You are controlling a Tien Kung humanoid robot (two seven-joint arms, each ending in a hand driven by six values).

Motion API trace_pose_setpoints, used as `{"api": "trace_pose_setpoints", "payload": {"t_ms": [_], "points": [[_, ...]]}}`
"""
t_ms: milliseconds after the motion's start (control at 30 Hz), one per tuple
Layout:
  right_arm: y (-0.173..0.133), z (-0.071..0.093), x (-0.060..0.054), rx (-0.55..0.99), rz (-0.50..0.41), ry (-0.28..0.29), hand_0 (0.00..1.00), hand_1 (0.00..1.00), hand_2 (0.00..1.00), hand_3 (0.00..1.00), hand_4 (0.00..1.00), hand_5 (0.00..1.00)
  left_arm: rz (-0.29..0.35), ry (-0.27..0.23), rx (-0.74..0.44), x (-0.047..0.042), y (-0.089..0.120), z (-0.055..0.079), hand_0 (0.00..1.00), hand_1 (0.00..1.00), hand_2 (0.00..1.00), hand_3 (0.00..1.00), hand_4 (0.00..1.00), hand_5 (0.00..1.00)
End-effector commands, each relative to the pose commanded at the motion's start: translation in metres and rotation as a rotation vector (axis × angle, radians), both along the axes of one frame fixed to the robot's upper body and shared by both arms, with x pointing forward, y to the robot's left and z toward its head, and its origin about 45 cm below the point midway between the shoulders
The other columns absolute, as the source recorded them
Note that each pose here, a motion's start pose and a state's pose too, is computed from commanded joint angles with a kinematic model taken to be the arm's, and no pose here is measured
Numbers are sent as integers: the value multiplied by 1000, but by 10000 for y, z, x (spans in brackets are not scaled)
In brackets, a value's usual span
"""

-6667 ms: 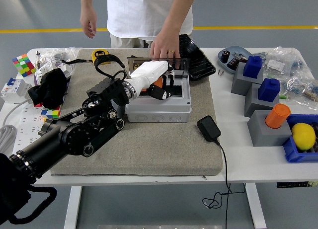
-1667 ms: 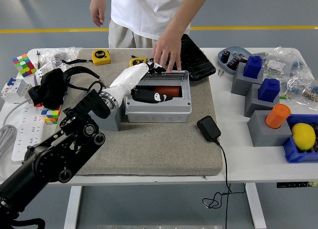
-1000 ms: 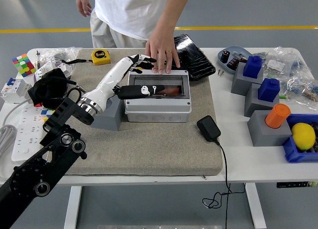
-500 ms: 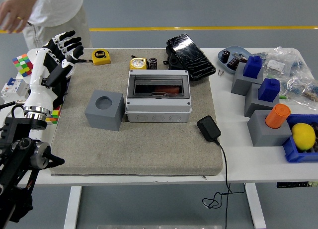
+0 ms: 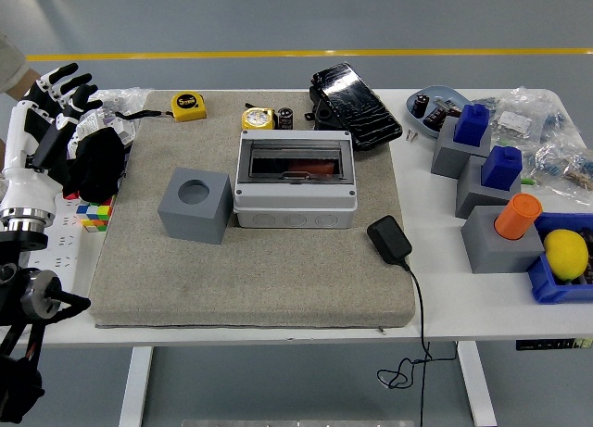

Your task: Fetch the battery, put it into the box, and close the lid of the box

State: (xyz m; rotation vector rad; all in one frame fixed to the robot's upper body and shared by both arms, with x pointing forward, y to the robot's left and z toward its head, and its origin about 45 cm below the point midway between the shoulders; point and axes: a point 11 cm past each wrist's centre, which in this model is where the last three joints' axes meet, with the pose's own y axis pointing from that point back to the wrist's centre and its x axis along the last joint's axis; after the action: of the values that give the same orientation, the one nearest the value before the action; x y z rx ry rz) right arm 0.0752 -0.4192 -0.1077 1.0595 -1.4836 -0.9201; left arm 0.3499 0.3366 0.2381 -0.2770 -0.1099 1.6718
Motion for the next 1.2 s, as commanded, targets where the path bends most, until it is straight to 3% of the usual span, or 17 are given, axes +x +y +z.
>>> {"api": "trace_pose_setpoints", "payload": {"t_ms": [1200], "points": [[-5, 16, 77, 3, 4, -7, 644, 640, 674, 590, 998, 579, -19, 22, 6, -17, -13, -4, 538, 669, 671, 690, 998, 469]]}}
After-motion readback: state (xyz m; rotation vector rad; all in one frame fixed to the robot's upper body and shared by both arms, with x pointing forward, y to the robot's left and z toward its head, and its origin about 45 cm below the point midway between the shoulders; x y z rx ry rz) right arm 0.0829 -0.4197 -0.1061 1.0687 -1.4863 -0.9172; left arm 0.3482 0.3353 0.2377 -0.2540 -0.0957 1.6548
